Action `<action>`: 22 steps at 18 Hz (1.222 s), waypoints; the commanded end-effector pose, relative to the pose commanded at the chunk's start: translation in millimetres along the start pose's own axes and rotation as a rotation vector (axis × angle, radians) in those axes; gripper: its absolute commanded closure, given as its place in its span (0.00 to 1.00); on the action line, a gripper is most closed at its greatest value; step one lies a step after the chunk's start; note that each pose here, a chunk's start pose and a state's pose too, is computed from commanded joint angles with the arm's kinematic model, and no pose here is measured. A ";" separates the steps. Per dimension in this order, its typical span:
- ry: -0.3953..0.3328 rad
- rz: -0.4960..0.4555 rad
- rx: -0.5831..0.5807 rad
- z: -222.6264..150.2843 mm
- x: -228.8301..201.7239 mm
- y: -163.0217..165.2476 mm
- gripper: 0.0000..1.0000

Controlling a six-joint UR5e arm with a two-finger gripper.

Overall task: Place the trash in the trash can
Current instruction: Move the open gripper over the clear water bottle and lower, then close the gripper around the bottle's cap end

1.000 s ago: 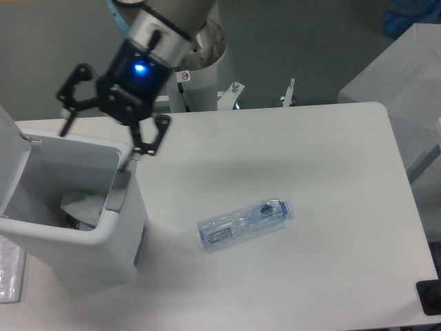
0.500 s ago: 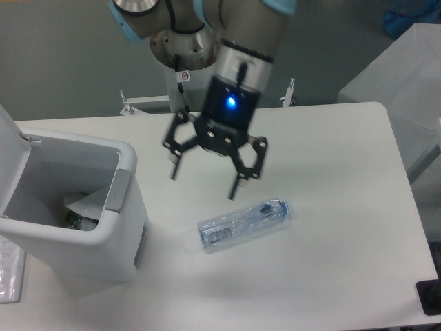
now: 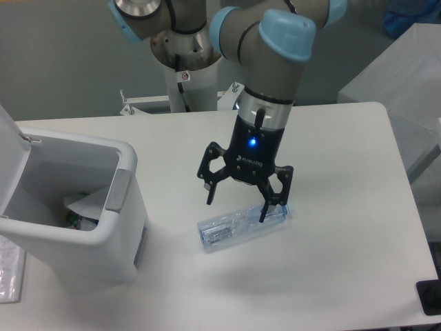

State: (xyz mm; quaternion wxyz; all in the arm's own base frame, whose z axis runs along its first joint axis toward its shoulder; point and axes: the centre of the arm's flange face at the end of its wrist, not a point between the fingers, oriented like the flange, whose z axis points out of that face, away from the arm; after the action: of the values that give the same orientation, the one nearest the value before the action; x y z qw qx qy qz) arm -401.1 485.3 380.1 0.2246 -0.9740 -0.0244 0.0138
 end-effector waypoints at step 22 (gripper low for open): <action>0.070 0.586 -0.508 166.3 68.0 27.5 0.00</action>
State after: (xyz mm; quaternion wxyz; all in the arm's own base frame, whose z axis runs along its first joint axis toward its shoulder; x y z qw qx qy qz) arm -338.4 536.9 217.5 -0.0363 -0.9643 0.2598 0.0375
